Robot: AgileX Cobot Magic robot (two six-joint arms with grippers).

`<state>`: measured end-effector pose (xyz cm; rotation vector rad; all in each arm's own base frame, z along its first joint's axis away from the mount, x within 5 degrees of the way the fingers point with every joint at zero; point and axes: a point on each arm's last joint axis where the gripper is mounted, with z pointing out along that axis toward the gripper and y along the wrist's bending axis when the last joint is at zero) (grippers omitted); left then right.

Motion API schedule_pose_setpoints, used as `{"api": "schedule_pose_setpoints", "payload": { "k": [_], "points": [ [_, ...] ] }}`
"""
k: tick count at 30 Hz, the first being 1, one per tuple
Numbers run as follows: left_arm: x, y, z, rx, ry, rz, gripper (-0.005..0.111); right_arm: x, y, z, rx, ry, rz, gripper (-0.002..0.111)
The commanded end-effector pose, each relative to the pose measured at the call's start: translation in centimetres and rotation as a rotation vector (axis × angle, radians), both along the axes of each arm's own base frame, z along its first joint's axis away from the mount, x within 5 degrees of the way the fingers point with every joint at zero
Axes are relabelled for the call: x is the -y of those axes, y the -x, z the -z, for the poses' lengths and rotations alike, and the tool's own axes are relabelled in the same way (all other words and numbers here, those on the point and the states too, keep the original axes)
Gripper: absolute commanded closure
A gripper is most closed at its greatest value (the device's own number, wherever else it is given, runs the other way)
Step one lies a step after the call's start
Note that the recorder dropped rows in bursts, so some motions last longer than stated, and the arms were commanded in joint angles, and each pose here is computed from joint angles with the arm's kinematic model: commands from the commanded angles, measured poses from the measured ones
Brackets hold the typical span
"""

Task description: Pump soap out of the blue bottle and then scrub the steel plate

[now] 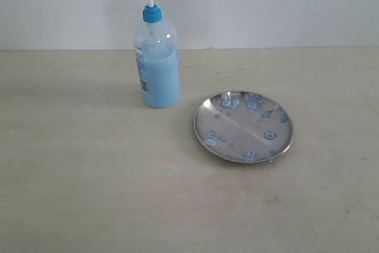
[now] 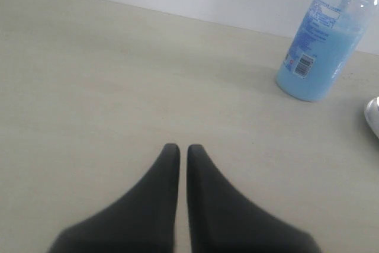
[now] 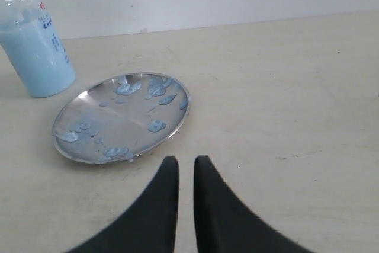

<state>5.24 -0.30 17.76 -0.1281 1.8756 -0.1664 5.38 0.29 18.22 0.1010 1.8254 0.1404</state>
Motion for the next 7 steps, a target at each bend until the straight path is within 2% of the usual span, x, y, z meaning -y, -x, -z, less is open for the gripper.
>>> {"api": "schedule_pose_setpoints", "payload": {
  "k": [1,7],
  "points": [
    [0.02,0.02,-0.06,0.004,-0.008,0.007,0.102,0.0,0.0,-0.13,0.014,0.001,-0.001,0.109],
    [0.02,0.01,-0.09,0.008,-0.008,0.006,0.102,0.0,0.0,-0.13,0.014,0.001,-0.001,0.109]
  ]
}}
